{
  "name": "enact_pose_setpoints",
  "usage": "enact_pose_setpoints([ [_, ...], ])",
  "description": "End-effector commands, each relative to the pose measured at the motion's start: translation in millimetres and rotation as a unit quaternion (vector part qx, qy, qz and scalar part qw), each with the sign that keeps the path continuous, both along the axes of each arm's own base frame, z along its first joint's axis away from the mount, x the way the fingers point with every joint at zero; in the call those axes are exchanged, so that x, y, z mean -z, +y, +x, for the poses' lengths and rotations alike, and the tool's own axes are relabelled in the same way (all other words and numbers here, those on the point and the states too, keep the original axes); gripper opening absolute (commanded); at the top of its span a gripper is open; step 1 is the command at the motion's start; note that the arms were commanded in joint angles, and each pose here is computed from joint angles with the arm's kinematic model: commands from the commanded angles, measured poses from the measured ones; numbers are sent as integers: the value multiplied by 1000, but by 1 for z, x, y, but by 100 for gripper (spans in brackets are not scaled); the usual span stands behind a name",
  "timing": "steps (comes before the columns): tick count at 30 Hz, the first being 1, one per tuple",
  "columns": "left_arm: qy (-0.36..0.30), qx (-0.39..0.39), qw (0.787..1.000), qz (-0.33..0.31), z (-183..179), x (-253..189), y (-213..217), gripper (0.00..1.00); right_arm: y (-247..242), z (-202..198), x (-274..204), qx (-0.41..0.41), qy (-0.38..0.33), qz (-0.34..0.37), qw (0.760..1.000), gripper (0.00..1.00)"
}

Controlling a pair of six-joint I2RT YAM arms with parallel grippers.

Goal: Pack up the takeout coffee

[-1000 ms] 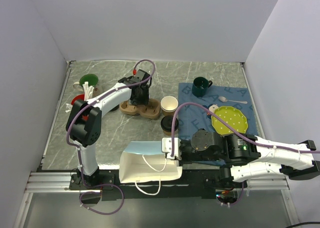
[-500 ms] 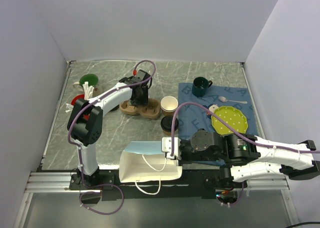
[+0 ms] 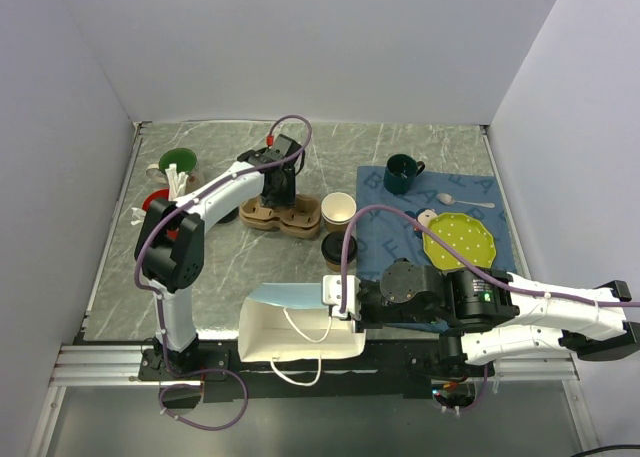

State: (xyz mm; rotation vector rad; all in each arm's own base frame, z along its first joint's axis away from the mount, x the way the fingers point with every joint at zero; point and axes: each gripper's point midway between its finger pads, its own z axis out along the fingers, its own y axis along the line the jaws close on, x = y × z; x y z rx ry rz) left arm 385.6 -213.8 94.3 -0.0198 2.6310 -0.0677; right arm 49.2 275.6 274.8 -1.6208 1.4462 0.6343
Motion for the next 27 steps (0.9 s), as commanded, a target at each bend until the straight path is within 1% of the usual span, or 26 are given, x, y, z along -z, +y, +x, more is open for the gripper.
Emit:
enact_pose_setpoints([
  [1,-36,0,999,-8,15,-30,-6,40,-1,0,8,8,2,-8,1000,0],
  [6,-43,-3,999,-15,16,-43,-7,36,-1,1,8,10,1,-7,1000,0],
  [11,-45,-10,999,-15,15,-56,-5,36,3,0,3,9,5,2,1000,0],
  [15,-71,-14,997,-34,18,-90,-8,36,12,1,-6,13,11,20,1000,0],
  [19,-92,-19,994,-52,16,-124,-7,37,23,16,-9,36,18,19,999,0],
  [22,-107,-26,992,-64,14,-146,-4,36,28,29,-13,63,30,35,997,0],
  [27,-119,-41,990,-68,3,-170,9,36,24,61,-14,130,42,52,989,0],
])
